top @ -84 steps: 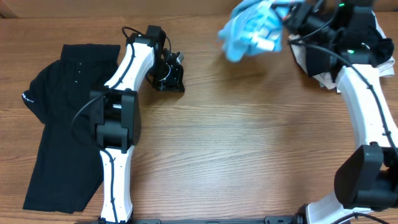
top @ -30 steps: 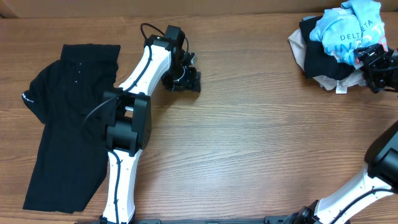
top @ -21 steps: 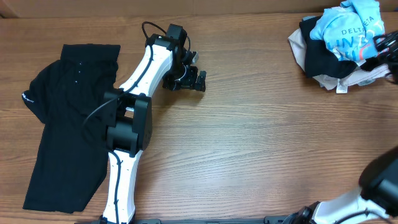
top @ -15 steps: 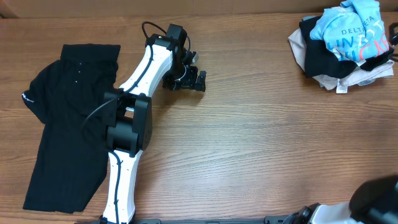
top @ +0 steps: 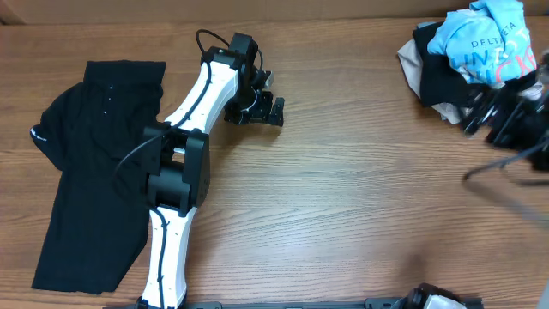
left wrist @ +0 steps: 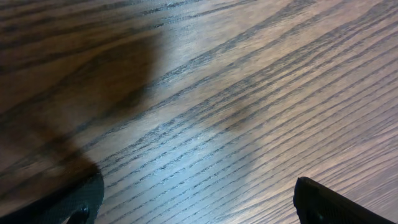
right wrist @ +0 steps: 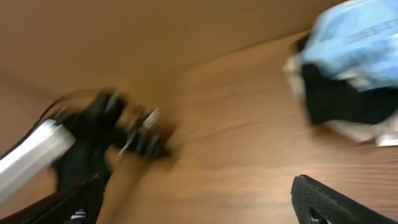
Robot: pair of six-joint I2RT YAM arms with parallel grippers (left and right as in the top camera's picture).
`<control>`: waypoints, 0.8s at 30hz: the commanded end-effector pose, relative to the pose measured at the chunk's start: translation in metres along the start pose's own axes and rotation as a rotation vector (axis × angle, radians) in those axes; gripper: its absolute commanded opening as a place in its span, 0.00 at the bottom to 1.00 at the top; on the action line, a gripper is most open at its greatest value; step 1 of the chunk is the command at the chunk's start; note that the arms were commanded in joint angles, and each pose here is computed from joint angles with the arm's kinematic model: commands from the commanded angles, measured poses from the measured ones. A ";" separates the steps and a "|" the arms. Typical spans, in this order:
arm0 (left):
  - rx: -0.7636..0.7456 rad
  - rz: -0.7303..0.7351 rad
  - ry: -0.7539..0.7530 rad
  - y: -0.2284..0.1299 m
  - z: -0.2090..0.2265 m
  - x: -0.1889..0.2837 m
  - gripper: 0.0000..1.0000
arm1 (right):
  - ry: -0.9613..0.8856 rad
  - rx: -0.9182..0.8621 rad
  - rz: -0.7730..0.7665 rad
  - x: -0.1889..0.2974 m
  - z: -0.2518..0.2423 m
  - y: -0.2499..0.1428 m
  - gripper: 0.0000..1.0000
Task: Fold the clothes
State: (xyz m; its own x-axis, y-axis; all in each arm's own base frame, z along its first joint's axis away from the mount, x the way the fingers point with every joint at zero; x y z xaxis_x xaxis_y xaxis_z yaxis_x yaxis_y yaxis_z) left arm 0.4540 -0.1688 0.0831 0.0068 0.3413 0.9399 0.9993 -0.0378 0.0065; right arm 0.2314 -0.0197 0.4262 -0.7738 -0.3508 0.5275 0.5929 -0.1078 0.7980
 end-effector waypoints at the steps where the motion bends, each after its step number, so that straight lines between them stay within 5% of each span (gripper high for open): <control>1: 0.001 0.014 0.038 -0.001 0.009 -0.009 1.00 | 0.069 -0.022 0.024 0.016 0.037 -0.013 1.00; 6: 0.001 0.014 0.038 -0.001 0.009 -0.009 1.00 | 0.097 -0.029 0.083 0.022 0.050 -0.029 1.00; 15: 0.001 0.014 0.038 -0.001 0.009 -0.009 1.00 | -0.145 -0.052 0.169 0.018 0.022 -0.039 1.00; 24: 0.001 0.014 0.038 -0.001 0.009 -0.009 1.00 | -0.272 0.144 -0.051 -0.021 0.012 -0.041 1.00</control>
State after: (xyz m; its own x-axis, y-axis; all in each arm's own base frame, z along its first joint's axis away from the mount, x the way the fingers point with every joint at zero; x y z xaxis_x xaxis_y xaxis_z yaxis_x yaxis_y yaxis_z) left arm 0.4541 -0.1686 0.0831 0.0067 0.3413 0.9399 0.9993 -0.0378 0.0066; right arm 0.2277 0.0026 0.4063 -0.8175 -0.1674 0.5511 0.5608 -0.0133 0.8278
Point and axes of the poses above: each gripper's point midway between its finger pads, its own x axis back along the fingers, its own z axis along the line the jaws close on, y = z × x, the point moved 7 cm from there along x, back along the fingers, and after that the axes turned 11 degrees about x, right-handed, at the moved point
